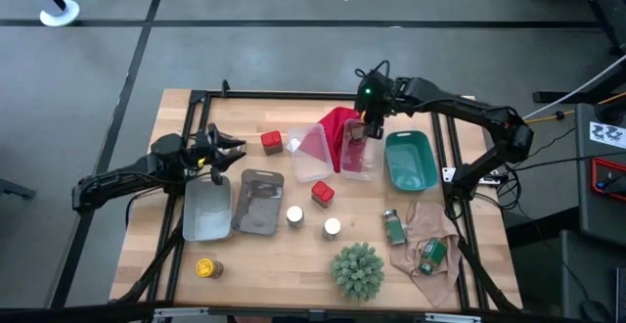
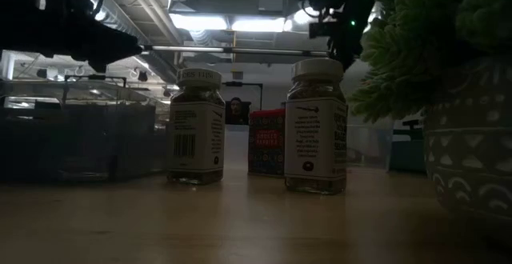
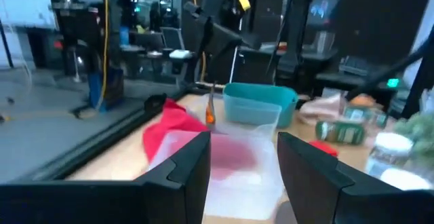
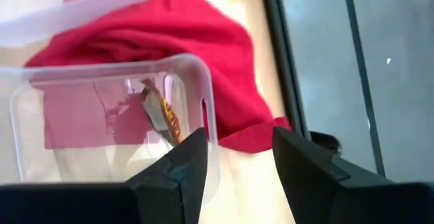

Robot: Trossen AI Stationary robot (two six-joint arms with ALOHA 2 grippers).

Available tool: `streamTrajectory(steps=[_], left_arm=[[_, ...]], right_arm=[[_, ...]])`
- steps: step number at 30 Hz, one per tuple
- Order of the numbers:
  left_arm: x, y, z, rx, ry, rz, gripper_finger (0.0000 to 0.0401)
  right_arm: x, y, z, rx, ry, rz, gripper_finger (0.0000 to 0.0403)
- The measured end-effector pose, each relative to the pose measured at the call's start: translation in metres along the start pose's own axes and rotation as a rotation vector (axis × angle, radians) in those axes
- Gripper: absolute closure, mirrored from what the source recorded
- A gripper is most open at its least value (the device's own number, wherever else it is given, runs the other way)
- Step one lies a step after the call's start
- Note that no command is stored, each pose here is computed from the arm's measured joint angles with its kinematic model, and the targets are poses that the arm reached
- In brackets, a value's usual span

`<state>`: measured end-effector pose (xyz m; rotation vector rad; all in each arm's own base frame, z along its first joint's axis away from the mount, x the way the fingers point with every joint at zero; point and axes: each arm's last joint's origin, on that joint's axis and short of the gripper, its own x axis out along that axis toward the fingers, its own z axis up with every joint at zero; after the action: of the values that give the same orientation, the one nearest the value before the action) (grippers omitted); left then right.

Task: Sort spices by type
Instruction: Put the top red seasoning can into the left transparent bin

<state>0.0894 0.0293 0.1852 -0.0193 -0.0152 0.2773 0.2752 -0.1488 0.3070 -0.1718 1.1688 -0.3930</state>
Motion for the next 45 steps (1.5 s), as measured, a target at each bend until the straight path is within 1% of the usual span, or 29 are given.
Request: streamTrajectory(steps=[2,5,8,11,16,20,23,27,31,34,37,41,45], left_arm=[[0.0,0.001,-0.001,0.034,0.014,0.018,0.0246],[0.002,0.003,-0.004,0.032,0.047,0.084,0.0246],[0.005,0.005,-0.009,0.03,0.108,0.139,0.0246],[0.01,0.006,-0.013,0.007,0.158,0.17,0.0246],[0.018,0.007,-0.025,-0.03,0.29,0.213,0.0246],[0.024,0.009,-0.033,-0.027,0.375,0.244,0.0246],[0.028,0.01,-0.036,-0.027,0.394,0.287,0.0246],[0.032,0.012,-0.038,-0.061,0.401,0.318,0.0243],[0.034,0.016,-0.043,-0.094,0.436,0.361,0.0211],[0.035,0.018,-0.044,-0.072,0.451,0.374,0.0188],[0.035,0.018,-0.044,-0.042,0.453,0.371,0.0176],[0.035,0.02,-0.043,-0.075,0.434,0.39,0.0164],[0.036,0.021,-0.044,-0.05,0.449,0.389,0.015]], right_arm=[[-0.006,-0.003,0.004,0.004,-0.019,-0.008,0.0237],[-0.014,-0.007,0.009,0.01,-0.049,-0.019,0.0237],[-0.02,-0.009,0.013,0.016,-0.075,-0.029,0.0237],[-0.021,-0.01,0.014,0.018,-0.086,-0.031,0.0237],[-0.021,-0.009,0.014,0.017,-0.099,0.001,0.0237],[-0.021,-0.008,0.015,0.016,-0.106,0.018,0.0237],[-0.021,-0.008,0.015,0.016,-0.107,0.019,0.0237],[-0.021,-0.008,0.015,0.016,-0.107,0.019,0.0237],[-0.021,-0.008,0.015,0.016,-0.107,0.019,0.0237],[-0.021,-0.008,0.014,0.015,-0.102,0.017,0.0237],[-0.021,-0.008,0.013,0.012,-0.085,0.024,0.0237],[-0.021,-0.007,0.012,0.01,-0.074,0.028,0.0237],[-0.023,-0.008,0.011,0.011,-0.08,0.025,0.0237]])
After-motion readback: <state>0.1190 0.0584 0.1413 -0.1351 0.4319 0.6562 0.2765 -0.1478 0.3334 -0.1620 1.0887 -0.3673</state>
